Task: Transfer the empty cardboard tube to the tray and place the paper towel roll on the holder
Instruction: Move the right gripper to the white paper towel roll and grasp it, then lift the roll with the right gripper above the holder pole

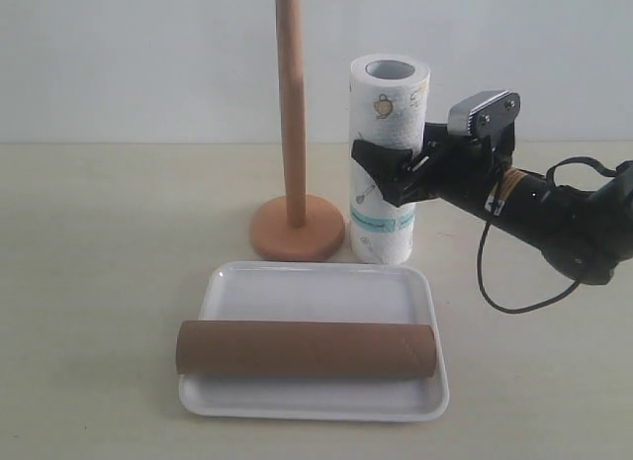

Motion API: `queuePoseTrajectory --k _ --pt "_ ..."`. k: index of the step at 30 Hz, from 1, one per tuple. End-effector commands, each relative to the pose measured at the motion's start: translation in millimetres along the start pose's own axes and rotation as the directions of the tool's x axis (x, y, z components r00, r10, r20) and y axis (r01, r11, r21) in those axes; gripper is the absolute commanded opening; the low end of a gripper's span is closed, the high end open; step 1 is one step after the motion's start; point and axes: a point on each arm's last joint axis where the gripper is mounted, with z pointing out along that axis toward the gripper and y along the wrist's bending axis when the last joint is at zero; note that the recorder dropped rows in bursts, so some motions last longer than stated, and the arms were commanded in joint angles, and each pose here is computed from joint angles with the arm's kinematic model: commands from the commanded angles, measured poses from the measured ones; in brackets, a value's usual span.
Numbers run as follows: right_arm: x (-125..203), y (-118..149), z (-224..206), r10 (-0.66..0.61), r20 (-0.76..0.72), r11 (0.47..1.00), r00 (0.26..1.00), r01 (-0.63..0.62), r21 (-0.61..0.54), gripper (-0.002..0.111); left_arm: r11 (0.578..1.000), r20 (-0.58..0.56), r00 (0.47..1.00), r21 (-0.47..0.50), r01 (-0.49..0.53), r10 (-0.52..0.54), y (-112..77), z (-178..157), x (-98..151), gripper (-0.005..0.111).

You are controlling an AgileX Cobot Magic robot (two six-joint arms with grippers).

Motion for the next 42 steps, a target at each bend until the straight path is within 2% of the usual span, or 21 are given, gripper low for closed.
queuePoseTrajectory --k 1,5,8,10,13,16,20,22,29,35,42 --pt "-49.0 4.2 -2.3 -0.052 0.132 0.999 0.990 0.051 0.010 0.000 1.000 0.002 1.000 -0.002 -0.002 0.002 0.1 0.1 0.8 0.005" --pt "-102.8 12.3 -9.5 -0.130 0.154 0.991 0.979 0.122 0.057 0.000 1.000 0.002 1.000 -0.002 -0.002 0.002 0.1 0.1 0.8 0.005" --pt "-182.8 29.7 -29.6 -0.079 0.200 0.992 0.977 0.058 0.110 0.000 1.000 0.002 1.000 -0.002 -0.002 0.002 0.1 0.1 0.8 0.005" --pt "-219.7 40.0 -41.0 -0.134 0.214 0.984 0.968 0.104 0.148 0.000 1.000 0.002 1.000 -0.002 -0.002 0.002 0.1 0.1 0.8 0.005" --pt "-248.7 50.6 -53.0 -0.122 0.251 0.985 0.960 0.085 0.153 0.000 1.000 0.002 1.000 -0.002 -0.002 0.002 0.1 0.1 0.8 0.005" --pt "-265.4 60.8 -51.4 -0.062 0.273 0.996 0.960 0.042 0.079 0.000 1.000 0.002 1.000 -0.002 -0.002 0.002 0.1 0.1 0.8 0.005" --pt "-296.8 99.7 -26.2 -0.132 0.252 0.991 0.959 0.126 0.040 0.000 1.000 0.002 1.000 -0.002 -0.002 0.002 0.1 0.1 0.8 0.005" --pt "-316.0 115.5 -13.1 -0.168 0.243 0.985 0.955 0.154 0.076 0.000 1.000 0.002 1.000 -0.002 -0.002 0.002 0.1 0.1 0.8 0.005" --pt "-337.9 135.3 34.0 -0.147 0.253 0.988 0.956 0.129 0.086 0.000 1.000 0.002 1.000 -0.002 -0.002 0.002 0.1 0.1 0.8 0.005" --pt "-328.9 129.7 65.9 -0.090 0.238 0.993 0.967 0.070 0.092 0.000 1.000 0.002 1.000 -0.002 -0.002 0.002 0.1 0.1 0.8 0.005" --pt "-305.8 115.9 80.7 -0.074 0.135 0.983 0.988 0.049 0.179 0.000 1.000 0.002 1.000 -0.002 -0.002 0.002 0.1 0.1 0.8 0.005"
